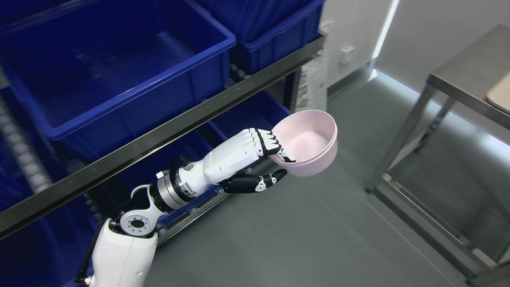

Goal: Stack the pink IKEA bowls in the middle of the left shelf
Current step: 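Carry the stacked bowls in the left hand toward the blue bin shelf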

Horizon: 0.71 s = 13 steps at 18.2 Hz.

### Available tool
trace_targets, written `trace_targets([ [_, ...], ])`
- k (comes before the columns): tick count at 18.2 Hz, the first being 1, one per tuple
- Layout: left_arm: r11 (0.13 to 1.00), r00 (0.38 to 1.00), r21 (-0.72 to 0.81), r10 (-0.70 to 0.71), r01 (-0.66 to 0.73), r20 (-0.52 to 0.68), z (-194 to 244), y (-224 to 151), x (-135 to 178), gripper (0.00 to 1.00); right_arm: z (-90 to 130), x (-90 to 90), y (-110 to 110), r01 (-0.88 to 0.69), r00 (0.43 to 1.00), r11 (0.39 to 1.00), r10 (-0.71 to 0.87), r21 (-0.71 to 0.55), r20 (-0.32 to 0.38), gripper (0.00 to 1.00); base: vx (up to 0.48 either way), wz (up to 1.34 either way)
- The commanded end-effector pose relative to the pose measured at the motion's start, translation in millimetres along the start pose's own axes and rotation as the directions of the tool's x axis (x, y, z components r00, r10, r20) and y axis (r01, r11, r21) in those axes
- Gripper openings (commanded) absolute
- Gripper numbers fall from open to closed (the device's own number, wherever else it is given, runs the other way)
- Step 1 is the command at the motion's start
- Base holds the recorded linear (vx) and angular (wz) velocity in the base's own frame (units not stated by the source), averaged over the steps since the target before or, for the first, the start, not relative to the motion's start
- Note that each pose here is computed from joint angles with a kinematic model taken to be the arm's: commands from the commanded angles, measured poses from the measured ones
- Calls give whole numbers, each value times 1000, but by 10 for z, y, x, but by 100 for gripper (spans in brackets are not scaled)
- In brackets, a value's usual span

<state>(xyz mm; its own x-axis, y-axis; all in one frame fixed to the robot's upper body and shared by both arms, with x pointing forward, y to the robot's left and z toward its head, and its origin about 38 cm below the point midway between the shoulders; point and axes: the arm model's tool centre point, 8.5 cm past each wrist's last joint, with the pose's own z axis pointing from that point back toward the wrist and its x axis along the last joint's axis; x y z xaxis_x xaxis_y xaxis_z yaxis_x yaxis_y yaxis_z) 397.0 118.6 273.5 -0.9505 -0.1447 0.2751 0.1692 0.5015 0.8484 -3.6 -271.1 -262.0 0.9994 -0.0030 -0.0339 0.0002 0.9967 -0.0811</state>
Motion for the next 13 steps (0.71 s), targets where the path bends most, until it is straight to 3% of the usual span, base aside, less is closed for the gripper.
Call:
trace_targets([
  [1, 999, 999, 16, -46, 46, 2, 31, 178, 13, 8, 0, 107, -114, 11, 999, 1000, -11, -17, 31, 100, -152, 977],
  [7, 983, 979, 68, -176, 169, 104, -354, 780, 147, 8, 0, 107, -114, 11, 999, 1000, -11, -17, 31, 100, -93, 971],
  [13, 984, 988, 97, -153, 151, 12, -296, 1006, 46, 8, 0, 107, -114, 11, 999, 1000, -11, -17, 31, 100, 19, 859],
])
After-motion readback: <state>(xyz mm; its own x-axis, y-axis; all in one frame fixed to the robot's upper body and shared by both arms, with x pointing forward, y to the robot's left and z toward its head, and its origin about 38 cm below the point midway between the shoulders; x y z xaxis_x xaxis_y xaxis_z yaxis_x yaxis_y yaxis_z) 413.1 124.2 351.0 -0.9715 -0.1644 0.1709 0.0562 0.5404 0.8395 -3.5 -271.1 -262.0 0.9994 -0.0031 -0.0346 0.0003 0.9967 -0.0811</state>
